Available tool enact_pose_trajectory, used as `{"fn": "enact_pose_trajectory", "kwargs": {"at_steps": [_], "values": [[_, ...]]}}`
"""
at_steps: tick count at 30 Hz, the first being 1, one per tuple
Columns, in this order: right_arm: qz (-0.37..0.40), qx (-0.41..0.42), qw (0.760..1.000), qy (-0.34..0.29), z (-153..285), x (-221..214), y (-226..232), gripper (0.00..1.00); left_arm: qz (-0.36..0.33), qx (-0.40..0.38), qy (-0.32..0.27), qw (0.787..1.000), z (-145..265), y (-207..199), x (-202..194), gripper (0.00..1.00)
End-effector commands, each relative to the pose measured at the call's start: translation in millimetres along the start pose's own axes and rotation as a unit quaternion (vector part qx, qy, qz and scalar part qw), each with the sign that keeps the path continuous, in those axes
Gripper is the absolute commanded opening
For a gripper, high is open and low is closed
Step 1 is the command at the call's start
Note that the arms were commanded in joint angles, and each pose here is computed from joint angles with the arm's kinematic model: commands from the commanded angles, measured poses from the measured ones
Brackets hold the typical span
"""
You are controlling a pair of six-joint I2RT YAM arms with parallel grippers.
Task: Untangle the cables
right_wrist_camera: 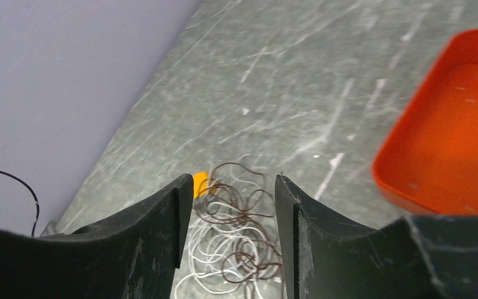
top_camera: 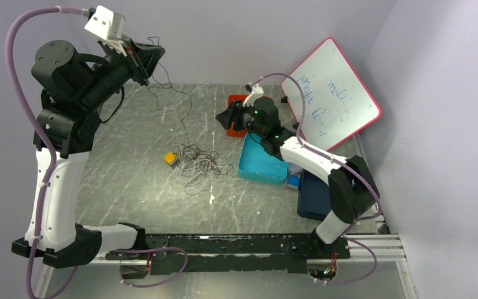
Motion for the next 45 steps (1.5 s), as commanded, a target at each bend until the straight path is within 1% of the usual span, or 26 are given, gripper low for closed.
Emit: {"fn": "enact_pose_trajectory", "kwargs": {"at_steps": [1, 8, 12, 16, 27, 31, 37, 41, 45], "values": [[0.009, -0.097, 0.994, -0.048, 34.3, 23.8, -22.8, 0.55, -0.003, -0.008, 0.006, 1.000, -2.0, -1.1, -0.3, 0.07], [0.038, -0.160, 0.981, -0.104, 92.2, 49.5, -25.9, 0.58, 0.020, -0.035, 0.028, 0.999, -22.3, -4.1, -21.6, 0.07], [0.049, -0.198, 0.972, -0.113, 120.8, 47.0, -32.6, 0.59, 0.045, -0.067, 0.035, 0.996, -36.5, -10.5, -39.9, 0.07], [0.057, -0.206, 0.967, -0.135, 145.8, 50.5, -27.6, 0.61, 0.060, -0.087, 0.030, 0.994, -49.2, -15.5, -53.0, 0.07], [0.065, -0.183, 0.964, -0.181, 179.3, 61.5, -8.6, 0.63, 0.062, -0.156, 0.028, 0.985, -94.3, -47.5, -68.9, 0.07], [0.059, -0.181, 0.958, -0.213, 193.7, 67.8, -1.7, 0.63, 0.061, -0.176, 0.029, 0.982, -113.1, -64.6, -71.8, 0.07], [0.045, -0.186, 0.943, -0.272, 219.5, 76.5, 5.7, 0.63, 0.055, -0.205, 0.020, 0.977, -140.1, -94.6, -70.7, 0.07], [0.042, -0.193, 0.935, -0.294, 231.7, 78.9, 6.8, 0.63, 0.063, -0.229, 0.021, 0.971, -156.2, -113.1, -83.0, 0.07], [0.043, -0.198, 0.932, -0.301, 237.7, 77.9, 6.1, 0.63, 0.075, -0.255, 0.024, 0.964, -171.5, -134.2, -103.9, 0.07]]}}
Point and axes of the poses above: each gripper's point midway between its finger pads, its own z axis back along the fingers, its own y axis along the line the jaws close on, x = y × z, the point moved 8 cm from there along z, back along the fingers, and after that the axes turned 15 degrees about -z, right-handed, at the moved point
